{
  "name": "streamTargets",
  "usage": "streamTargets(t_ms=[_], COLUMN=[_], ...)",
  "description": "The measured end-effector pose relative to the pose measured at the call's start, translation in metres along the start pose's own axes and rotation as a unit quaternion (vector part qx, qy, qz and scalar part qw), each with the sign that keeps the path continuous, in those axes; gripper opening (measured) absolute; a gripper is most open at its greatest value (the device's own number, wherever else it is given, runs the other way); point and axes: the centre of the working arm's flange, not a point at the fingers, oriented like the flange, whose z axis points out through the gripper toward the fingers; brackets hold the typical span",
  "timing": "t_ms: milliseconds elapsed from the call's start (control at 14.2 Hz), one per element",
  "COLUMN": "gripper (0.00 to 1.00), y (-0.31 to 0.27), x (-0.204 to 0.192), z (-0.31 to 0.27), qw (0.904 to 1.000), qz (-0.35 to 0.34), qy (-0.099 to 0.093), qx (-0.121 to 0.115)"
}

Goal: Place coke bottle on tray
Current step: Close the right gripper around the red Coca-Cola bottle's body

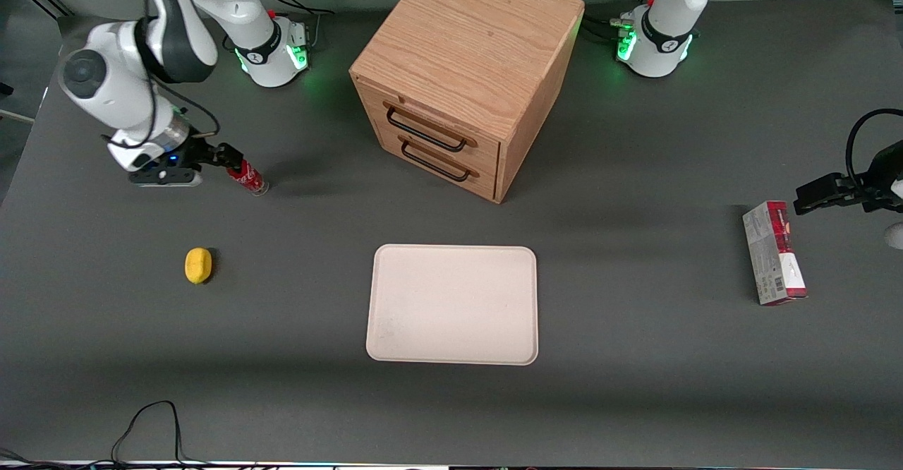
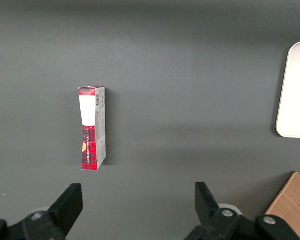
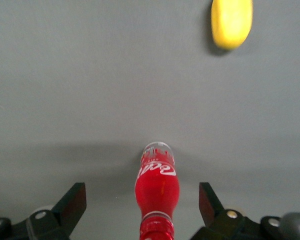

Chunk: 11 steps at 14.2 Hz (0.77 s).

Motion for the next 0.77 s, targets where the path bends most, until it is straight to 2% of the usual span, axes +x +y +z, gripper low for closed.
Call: streamTargets(t_ms=[282,493,563,775], gripper=[1.00,0.92,0.83,0.46], y=[0.001,0.001,0.002,0.004], x=[-0.020,-0.022,-0.022,-0.022], z=[0.024,0.023,0.023,0.021], qw=[0.9997,0.9996,0.9996,0.9997], qz=[-0.020,-0.022,-0.022,-0.020], qy=[-0.012,-0.015,-0.018,-0.016], qx=[0.001,0.001,0.001,0.002])
